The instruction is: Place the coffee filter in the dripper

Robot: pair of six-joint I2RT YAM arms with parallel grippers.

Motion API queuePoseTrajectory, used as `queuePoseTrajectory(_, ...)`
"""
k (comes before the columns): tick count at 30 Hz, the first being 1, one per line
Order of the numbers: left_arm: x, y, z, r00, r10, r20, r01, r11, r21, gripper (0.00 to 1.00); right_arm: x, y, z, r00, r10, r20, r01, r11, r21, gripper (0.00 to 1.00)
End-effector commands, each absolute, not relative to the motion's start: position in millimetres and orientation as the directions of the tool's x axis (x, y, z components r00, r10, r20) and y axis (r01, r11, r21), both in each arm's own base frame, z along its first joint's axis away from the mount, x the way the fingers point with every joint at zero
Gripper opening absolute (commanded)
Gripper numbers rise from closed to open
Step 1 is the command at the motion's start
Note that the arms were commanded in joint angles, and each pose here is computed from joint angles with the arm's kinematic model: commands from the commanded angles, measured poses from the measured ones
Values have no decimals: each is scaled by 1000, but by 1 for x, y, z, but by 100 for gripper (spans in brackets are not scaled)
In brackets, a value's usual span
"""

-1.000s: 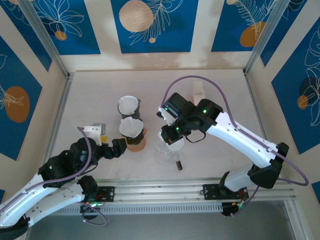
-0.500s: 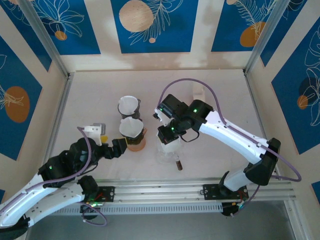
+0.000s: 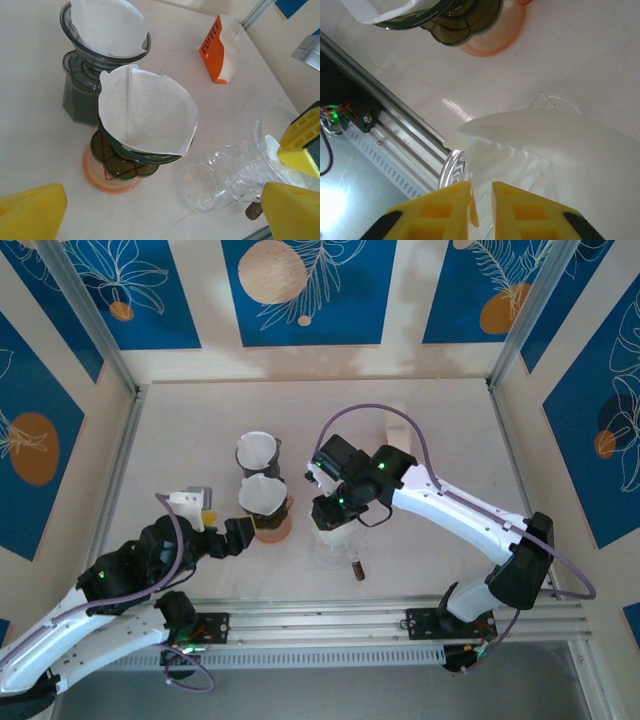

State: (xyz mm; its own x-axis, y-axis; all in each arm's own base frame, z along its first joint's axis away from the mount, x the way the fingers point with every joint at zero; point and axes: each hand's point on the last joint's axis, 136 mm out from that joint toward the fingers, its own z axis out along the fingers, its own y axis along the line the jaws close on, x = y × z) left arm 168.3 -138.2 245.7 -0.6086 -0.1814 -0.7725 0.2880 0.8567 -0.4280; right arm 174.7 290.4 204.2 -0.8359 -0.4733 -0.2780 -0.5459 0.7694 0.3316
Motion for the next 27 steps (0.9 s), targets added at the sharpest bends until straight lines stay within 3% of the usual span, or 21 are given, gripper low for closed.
queuePoseTrajectory(1,171,-144,251,-606,-188,-773,301,846,-441,100,172,289,215,-838,-452,-306,-542,757,366,28)
queuePoseTrajectory(8,173,-154,260,-607,-175,-775,330,831,-447,100,169,281,233,-834,-402,-377,-535,755,379,38)
queuePoseTrajectory(11,174,-165,266,-615,-147,-775,361,821,-443,92,169,275,243,-827,-369,-425,-533,755,381,41)
queuePoseTrajectory(19,184,-216,271,-686,-12,-728,436,794,-424,59,175,234,247,-821,-239,-519,-447,834,324,44)
queuePoseTrajectory(27,190,-263,265,-688,127,-715,502,794,-342,48,166,203,237,-824,-176,-538,-389,866,313,45)
